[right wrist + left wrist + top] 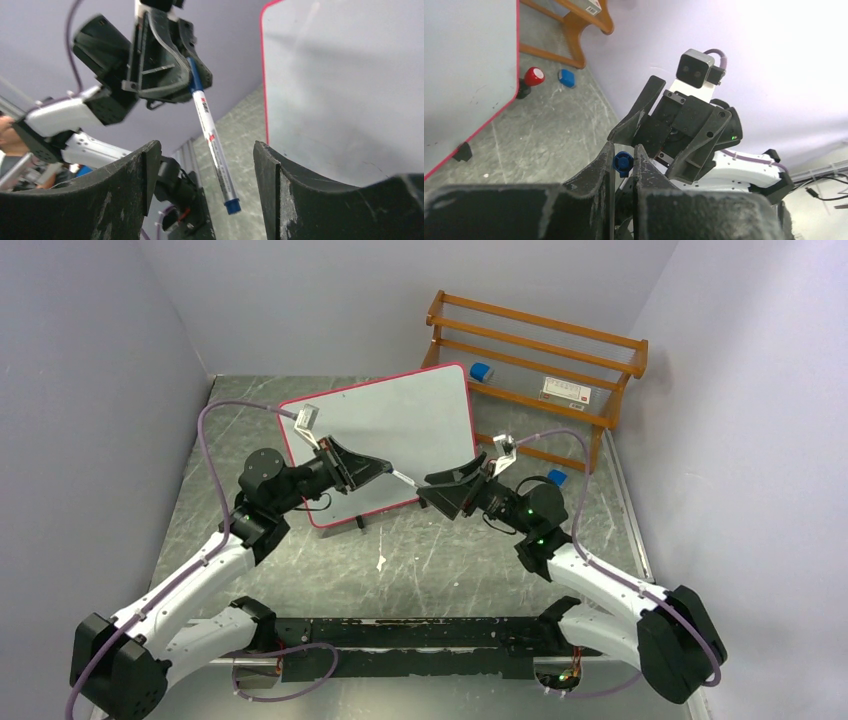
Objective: Write a sentence on the whiteboard
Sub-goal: Open the whiteboard marker at the center of the board.
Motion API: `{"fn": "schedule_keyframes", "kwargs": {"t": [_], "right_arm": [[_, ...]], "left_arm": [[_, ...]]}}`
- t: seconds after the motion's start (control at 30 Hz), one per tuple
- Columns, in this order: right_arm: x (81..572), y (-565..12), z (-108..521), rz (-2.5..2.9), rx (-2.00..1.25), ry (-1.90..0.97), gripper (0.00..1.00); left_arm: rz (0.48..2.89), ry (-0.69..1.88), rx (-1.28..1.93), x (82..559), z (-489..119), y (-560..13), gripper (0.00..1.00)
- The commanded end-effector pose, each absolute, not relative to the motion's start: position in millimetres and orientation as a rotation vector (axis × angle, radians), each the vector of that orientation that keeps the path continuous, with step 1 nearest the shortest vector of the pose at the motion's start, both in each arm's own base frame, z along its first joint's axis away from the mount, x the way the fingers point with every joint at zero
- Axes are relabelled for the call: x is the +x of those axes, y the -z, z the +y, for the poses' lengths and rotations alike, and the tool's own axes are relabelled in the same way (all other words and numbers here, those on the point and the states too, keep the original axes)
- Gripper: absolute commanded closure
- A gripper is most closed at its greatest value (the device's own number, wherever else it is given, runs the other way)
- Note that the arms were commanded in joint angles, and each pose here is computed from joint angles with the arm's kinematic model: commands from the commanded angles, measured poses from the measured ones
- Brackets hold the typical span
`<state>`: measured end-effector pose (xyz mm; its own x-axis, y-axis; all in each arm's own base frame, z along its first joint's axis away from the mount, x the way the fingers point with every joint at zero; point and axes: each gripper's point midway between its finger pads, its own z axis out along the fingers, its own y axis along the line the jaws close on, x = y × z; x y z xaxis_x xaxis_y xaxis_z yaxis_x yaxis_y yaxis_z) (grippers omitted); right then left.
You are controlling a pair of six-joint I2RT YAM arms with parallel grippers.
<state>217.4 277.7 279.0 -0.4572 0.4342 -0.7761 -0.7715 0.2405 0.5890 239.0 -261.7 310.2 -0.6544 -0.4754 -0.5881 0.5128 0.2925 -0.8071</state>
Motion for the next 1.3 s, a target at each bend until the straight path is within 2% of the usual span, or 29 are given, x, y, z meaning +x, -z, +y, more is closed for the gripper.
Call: {"fn": "schedule_keyframes", "kwargs": {"t": [0.0,0.37,0.7,1.0,1.27], "right_arm": [[206.6,-316.0,275.5,1.3,-0.302,-1.593,0.3],[211.8,-319.5,283.8,1.306,-0.317,-1.626,0.4],[206.9,-329.0,287.1,1.274,-0.351,-1.67,0.56],[207.3,-332.1,289.8,1.268,-0.369,-1.675,0.65],[209.3,-330.4,291.0,1.283,-0.368,-1.664,0.66]], "left_arm": [[1.577,1.614,-0.04,236.1,-257.1,-339.8,0.95],[1.495,1.703,-0.072,228.1,-253.4,-349.7,0.95],[1.482,1.743,-0.082,226.1,-256.1,-347.9,0.95],[1.483,1.733,-0.088,226.9,-256.5,-347.2,0.95],[1.473,1.719,-0.128,229.8,-253.9,-346.3,0.95]]}}
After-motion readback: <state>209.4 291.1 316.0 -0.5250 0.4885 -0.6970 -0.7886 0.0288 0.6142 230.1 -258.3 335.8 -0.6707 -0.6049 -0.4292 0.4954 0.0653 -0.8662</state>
